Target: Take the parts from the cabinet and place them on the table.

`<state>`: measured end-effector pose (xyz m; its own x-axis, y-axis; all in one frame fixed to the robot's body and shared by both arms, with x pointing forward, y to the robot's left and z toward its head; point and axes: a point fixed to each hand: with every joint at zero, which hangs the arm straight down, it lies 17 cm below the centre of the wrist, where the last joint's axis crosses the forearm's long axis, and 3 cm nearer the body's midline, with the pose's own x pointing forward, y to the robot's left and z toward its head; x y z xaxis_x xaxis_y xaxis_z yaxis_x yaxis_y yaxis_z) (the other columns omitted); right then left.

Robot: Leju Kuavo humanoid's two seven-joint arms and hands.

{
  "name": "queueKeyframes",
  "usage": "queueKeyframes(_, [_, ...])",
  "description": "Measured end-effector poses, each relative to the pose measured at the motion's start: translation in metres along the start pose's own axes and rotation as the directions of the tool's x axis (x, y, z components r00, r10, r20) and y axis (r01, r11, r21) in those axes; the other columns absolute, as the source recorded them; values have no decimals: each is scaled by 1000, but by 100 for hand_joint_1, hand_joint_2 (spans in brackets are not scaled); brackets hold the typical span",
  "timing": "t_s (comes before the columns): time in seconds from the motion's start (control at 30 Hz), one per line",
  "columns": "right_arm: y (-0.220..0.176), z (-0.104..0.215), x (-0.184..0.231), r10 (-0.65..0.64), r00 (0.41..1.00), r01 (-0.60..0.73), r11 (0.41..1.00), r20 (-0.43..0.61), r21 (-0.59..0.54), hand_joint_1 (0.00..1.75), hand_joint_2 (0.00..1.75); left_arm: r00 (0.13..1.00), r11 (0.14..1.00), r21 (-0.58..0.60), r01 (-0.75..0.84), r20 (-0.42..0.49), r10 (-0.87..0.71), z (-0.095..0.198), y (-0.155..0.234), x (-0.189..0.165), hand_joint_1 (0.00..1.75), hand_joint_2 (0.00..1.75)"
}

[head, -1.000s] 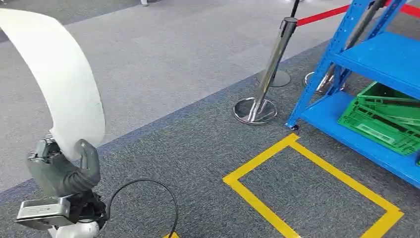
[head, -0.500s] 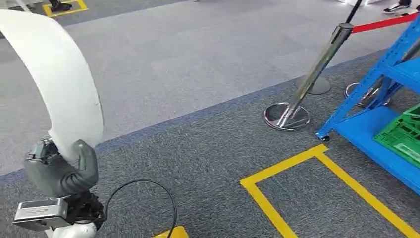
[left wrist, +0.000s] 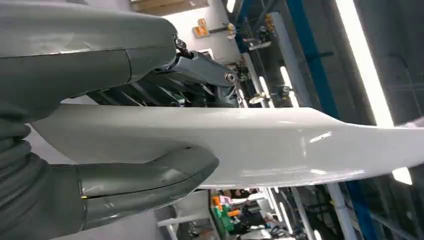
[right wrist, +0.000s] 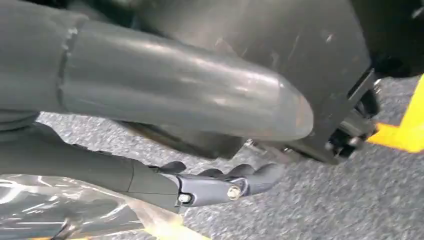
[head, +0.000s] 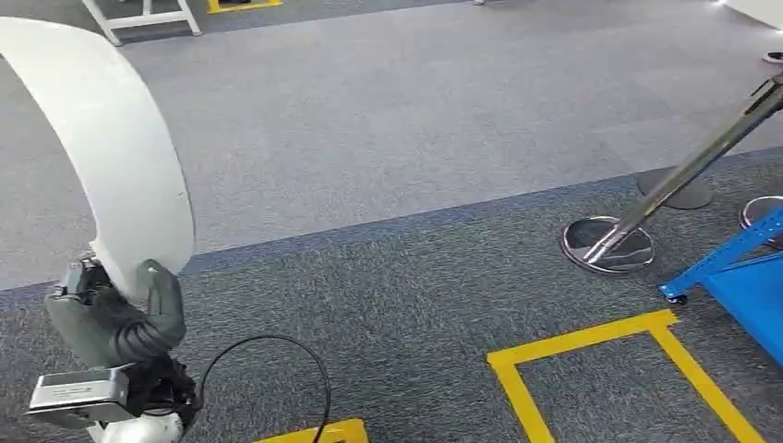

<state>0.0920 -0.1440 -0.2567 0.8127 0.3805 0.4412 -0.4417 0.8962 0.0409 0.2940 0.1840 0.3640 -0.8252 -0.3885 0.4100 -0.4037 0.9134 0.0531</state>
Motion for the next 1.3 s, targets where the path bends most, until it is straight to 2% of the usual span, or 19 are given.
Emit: queueKeyframes(1.3, [-1,1,-2,-8,1000,8,1000,-1,-1,0,0,1000,1000,-16,-16,-8,16,2,-3,0,175,175])
